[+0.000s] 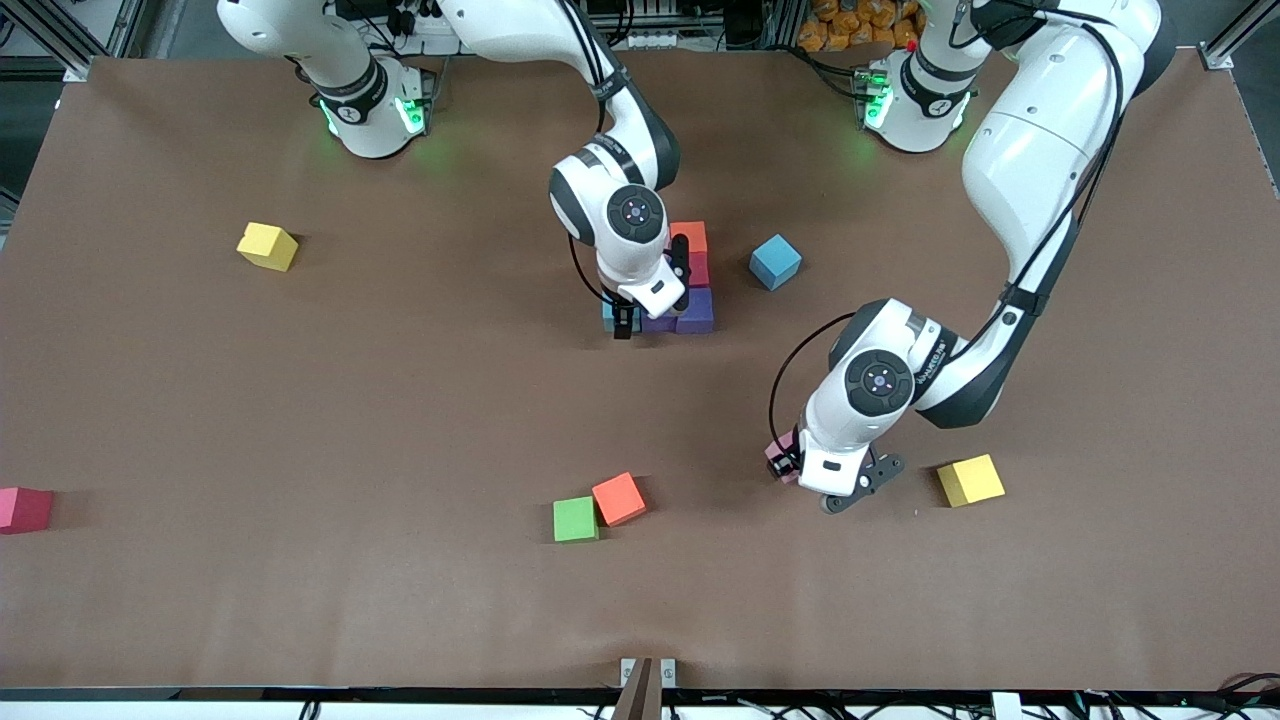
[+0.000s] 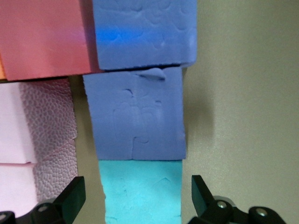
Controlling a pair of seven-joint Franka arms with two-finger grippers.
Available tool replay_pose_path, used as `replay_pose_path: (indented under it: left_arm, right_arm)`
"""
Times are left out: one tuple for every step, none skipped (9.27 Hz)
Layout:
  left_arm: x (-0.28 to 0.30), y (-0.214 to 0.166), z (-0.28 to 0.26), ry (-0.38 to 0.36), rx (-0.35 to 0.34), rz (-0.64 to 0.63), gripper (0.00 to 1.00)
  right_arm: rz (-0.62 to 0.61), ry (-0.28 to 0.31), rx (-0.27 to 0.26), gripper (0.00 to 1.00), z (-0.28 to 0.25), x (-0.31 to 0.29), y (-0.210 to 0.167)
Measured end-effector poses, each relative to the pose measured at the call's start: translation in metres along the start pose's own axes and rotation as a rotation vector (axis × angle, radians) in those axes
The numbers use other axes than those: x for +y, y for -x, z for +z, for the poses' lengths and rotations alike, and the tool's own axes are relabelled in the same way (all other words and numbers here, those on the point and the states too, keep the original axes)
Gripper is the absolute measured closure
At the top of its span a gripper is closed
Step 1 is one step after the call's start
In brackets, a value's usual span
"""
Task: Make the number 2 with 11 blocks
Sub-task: 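Open the right gripper off the cyan cube and reach toward green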
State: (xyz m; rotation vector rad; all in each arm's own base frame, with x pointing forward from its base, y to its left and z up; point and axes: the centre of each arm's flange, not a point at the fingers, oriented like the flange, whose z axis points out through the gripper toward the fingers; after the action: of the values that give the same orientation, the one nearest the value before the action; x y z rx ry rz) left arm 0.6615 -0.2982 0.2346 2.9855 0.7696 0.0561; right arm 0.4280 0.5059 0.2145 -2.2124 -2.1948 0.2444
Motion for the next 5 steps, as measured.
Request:
replay_pose_path:
  left_arm:
    - [0.001, 0.002, -0.003, -0.002, -0.002, 0.02, 0.39]
    - [0.002, 0.004, -0.004, -0.009, -0.006, 0.034, 0.39]
    - [0.003, 0.007, -0.004, -0.01, -0.012, 0.059, 0.39]
    - [0.008, 0.013, -0.006, -0.004, -0.019, 0.087, 0.39]
    - [0.014, 0.021, -0.009, 0.006, -0.026, 0.124, 0.39]
  right_arm:
    - [0.001, -0.02, -0.008, 0.0, -0.012, 0.003, 0.0]
    - [0.008, -0.041, -0.016, 0.0, -0.03, 0.01, 0.002]
    - [0.012, -0.051, -0.018, 0.0, -0.046, 0.02, 0.008]
    - [0.012, -0.055, -0.022, 0.0, -0.059, 0.03, 0.018]
    - [0.022, -0.052, -0.031, 0.0, -0.071, 0.042, 0.032]
